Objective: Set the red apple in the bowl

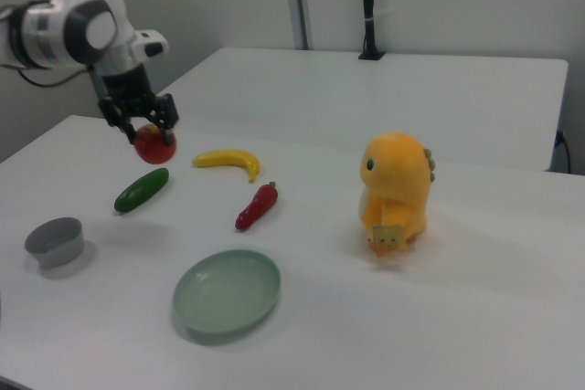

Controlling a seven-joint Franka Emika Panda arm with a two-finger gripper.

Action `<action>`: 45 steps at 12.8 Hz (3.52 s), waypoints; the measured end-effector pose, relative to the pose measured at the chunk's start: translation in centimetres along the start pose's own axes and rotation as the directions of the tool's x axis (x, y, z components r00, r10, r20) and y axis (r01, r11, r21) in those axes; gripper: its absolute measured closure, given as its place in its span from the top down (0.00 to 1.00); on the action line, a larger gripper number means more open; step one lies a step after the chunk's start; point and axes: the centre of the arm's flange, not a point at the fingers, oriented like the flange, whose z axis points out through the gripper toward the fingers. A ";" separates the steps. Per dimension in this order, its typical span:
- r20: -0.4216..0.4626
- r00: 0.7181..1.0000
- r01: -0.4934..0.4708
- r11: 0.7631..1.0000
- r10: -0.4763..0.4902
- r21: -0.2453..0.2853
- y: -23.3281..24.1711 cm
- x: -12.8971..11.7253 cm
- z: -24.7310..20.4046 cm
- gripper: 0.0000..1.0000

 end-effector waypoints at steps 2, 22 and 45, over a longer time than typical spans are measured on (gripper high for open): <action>0.020 1.000 0.006 1.000 -0.006 0.002 -1.3 -2.2 -3.4 0.79; 0.066 0.993 0.088 0.993 -0.093 0.082 -22.7 -10.5 8.3 0.79; 0.052 0.998 -0.025 0.999 0.024 0.023 -21.7 -9.4 6.5 1.00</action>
